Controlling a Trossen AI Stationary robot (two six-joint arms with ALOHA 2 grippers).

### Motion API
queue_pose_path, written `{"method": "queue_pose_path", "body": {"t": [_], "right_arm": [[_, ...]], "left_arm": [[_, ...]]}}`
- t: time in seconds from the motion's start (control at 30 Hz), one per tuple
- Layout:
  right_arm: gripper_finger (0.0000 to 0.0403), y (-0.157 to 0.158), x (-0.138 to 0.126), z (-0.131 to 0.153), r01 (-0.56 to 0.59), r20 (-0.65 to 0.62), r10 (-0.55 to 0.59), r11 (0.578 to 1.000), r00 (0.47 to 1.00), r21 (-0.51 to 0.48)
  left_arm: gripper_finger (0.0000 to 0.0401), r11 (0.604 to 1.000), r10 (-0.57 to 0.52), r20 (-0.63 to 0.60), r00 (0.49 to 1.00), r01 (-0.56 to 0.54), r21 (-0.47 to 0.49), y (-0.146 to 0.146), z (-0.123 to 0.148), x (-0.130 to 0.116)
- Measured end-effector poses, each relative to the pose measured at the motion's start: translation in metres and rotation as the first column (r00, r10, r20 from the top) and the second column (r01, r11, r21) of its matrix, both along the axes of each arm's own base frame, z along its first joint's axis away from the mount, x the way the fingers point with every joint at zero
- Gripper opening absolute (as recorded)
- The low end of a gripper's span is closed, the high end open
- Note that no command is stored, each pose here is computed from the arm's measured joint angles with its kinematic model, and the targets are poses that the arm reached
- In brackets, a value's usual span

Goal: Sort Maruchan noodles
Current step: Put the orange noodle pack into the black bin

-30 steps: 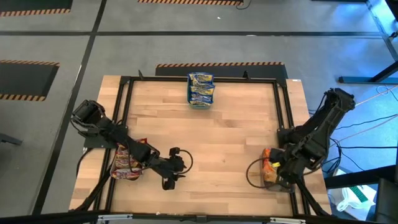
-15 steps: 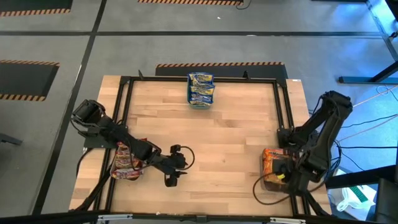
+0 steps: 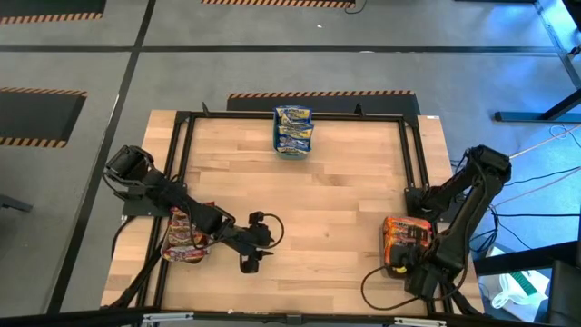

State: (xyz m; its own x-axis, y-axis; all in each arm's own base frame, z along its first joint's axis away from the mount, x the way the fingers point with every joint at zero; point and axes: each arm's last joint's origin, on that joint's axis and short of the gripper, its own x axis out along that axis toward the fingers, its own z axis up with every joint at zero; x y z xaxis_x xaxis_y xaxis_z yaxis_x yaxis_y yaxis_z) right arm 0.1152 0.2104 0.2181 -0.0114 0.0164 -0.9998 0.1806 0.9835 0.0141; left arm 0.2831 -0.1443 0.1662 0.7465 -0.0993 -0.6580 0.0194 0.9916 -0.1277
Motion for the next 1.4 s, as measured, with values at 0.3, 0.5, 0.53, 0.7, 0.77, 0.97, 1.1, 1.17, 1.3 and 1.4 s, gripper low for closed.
{"method": "queue_pose_path", "body": {"t": [0.3,0.5,0.53,0.7,0.77,0.97,1.1,1.17,1.3,1.4], "right_arm": [[0.0134,0.009,0.006,-0.018,-0.035,-0.015,0.035,0.998,0.999,-0.053],[0.0159,0.013,0.008,-0.029,-0.05,-0.053,0.046,0.995,0.998,-0.085],[0.0169,0.013,0.008,-0.029,-0.047,-0.052,0.042,0.995,0.998,-0.086],[0.0233,0.012,0.007,-0.029,-0.024,-0.05,0.019,0.995,0.999,-0.095],[0.0257,0.012,0.007,-0.029,-0.022,-0.067,0.016,0.996,0.998,-0.09],[0.0294,0.011,0.005,-0.025,0.025,-0.09,-0.03,0.998,0.995,-0.061],[0.0296,0.009,0.003,-0.017,0.047,-0.088,-0.05,0.998,0.995,-0.032],[0.0296,0.006,0.002,-0.012,0.073,-0.078,-0.074,0.997,0.994,-0.014],[0.0296,-0.004,0.005,0.0,0.146,-0.093,-0.142,0.989,0.985,0.034],[0.0296,-0.012,0.011,0.011,0.192,-0.063,-0.188,0.979,0.98,0.07]], "left_arm": [[0.0182,1.0,0.001,0.004,1.0,-0.001,-0.003,0.0,0.0,0.0],[0.0182,1.0,0.001,0.004,1.0,-0.001,-0.003,0.0,0.0,0.0],[0.0182,1.0,0.001,0.004,1.0,-0.001,-0.003,0.0,0.0,0.0],[0.0182,1.0,0.001,0.004,1.0,-0.001,-0.004,0.0,0.0,0.0],[0.0182,1.0,0.001,0.004,1.0,-0.001,-0.003,0.0,0.0,0.0],[0.0182,1.0,0.001,0.007,1.0,0.0,-0.005,0.0,0.001,0.0],[0.0182,1.0,0.003,0.014,1.0,-0.003,-0.008,0.0,0.001,0.001],[0.0182,1.0,0.003,0.014,1.0,-0.003,-0.008,0.0,0.001,0.001],[0.0182,1.0,0.0,0.019,1.0,0.0,-0.01,-0.001,0.002,0.001],[0.0182,1.0,-0.001,0.032,1.0,0.002,-0.018,-0.002,0.003,0.002]]}}
